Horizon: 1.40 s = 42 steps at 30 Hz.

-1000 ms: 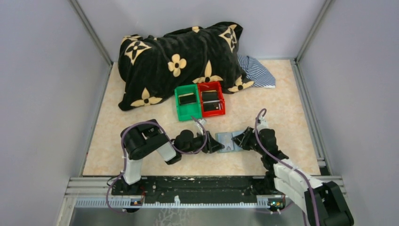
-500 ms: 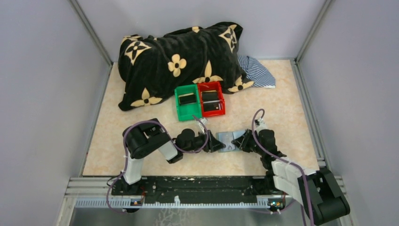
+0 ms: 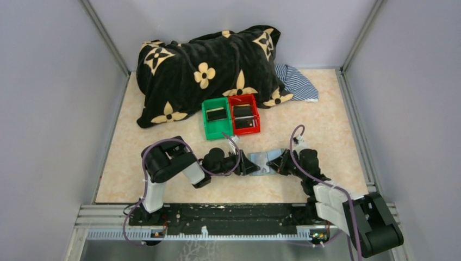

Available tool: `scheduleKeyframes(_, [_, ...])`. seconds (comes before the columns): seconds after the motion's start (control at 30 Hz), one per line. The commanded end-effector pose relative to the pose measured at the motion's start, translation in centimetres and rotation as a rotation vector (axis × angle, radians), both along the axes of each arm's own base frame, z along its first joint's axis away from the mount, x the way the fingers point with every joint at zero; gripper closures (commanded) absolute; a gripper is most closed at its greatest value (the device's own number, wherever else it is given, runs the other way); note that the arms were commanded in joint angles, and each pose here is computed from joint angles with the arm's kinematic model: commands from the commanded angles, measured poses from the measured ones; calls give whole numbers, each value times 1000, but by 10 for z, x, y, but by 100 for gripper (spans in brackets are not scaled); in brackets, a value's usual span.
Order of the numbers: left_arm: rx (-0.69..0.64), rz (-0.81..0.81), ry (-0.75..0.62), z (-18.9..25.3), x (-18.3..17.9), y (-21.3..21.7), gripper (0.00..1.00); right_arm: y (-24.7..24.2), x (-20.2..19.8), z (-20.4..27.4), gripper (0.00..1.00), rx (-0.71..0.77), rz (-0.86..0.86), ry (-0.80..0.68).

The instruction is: Take the credit cards out of the card holder

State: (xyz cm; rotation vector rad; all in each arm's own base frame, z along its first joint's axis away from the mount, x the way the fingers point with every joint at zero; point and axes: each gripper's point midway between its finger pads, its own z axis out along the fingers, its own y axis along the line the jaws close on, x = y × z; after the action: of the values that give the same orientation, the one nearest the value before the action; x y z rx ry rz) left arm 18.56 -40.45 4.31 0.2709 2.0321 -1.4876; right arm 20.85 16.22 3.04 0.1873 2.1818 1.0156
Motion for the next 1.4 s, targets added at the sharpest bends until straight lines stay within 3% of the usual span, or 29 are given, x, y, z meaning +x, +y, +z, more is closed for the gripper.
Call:
scheduleKeyframes(0.0, [-2, -7, 5, -2, 1, -3, 48, 14, -3, 25, 100, 76, 75, -66])
scheduleKeyframes(0.5, [-27, -12, 24, -2, 0, -2, 49, -21, 4, 33, 100, -2, -114, -95])
scheduleKeyframes(0.7, [-46, -9, 21, 3, 0, 0, 49, -17, 1, 26, 100, -3, -78, -67])
scheduleKeyframes(0.97, [-167, -59, -5, 41, 1, -12, 49, -8, -7, 15, 100, 35, -33, -17])
scheduleKeyframes(1.1, [-196, -71, 24, 36, 4, -21, 49, -7, -9, 16, 100, 46, -25, -18])
scheduleKeyframes(1.37, [-134, -25, 60, 5, 8, -12, 51, -11, -9, 17, 100, 34, -46, -27])
